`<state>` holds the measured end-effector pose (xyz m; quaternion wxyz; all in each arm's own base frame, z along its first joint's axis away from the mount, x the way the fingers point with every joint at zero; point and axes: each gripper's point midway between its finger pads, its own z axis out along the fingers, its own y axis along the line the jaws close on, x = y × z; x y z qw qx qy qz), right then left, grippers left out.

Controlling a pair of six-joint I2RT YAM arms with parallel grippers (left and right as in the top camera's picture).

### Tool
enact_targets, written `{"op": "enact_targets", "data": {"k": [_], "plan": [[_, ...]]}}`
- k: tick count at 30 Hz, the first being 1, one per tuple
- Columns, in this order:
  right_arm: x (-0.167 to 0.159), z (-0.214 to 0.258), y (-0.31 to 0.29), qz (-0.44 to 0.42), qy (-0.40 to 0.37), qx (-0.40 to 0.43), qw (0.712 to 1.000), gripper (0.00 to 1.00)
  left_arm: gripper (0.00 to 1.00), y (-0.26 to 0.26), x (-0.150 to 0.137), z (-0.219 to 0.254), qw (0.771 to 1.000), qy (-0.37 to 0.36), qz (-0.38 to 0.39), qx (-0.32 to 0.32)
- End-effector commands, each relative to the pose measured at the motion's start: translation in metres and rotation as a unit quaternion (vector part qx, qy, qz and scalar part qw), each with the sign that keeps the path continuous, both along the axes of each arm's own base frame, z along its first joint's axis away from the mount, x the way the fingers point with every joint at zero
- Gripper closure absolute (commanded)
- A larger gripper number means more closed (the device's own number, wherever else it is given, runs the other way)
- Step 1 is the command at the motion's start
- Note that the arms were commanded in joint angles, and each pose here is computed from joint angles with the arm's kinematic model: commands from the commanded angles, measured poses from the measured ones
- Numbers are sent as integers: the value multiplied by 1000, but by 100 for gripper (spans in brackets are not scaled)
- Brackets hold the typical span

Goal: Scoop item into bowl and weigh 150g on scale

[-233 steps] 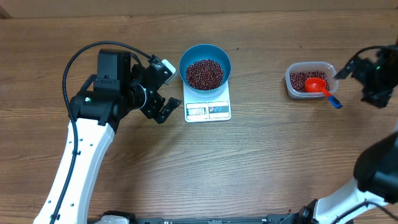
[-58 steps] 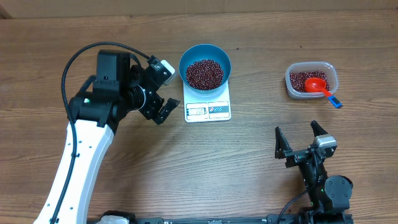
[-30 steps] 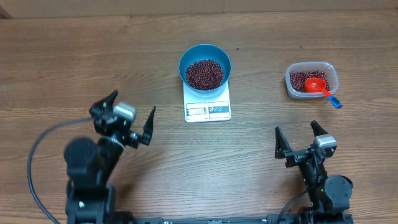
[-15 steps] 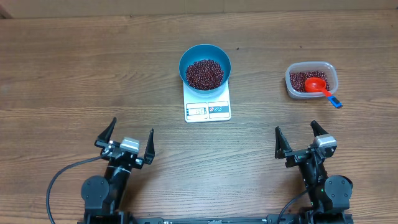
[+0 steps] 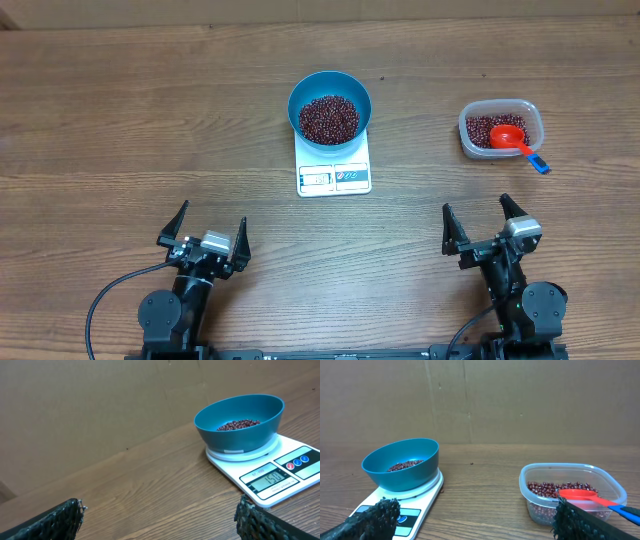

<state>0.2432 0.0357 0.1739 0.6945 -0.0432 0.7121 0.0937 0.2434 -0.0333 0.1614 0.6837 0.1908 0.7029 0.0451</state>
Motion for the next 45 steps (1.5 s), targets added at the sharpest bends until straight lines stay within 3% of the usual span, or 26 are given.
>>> {"op": "enact_targets", "data": {"k": [1, 4, 45], "plan": [[0, -2, -3, -7, -2, 3, 1000, 0, 0, 4, 0, -1, 1000, -3, 9, 7], [0, -2, -3, -7, -2, 3, 1000, 0, 0, 4, 0, -1, 1000, 1, 10, -15], [0, -2, -3, -7, -2, 3, 1000, 0, 0, 4, 0, -1, 1000, 1, 10, -14]]}}
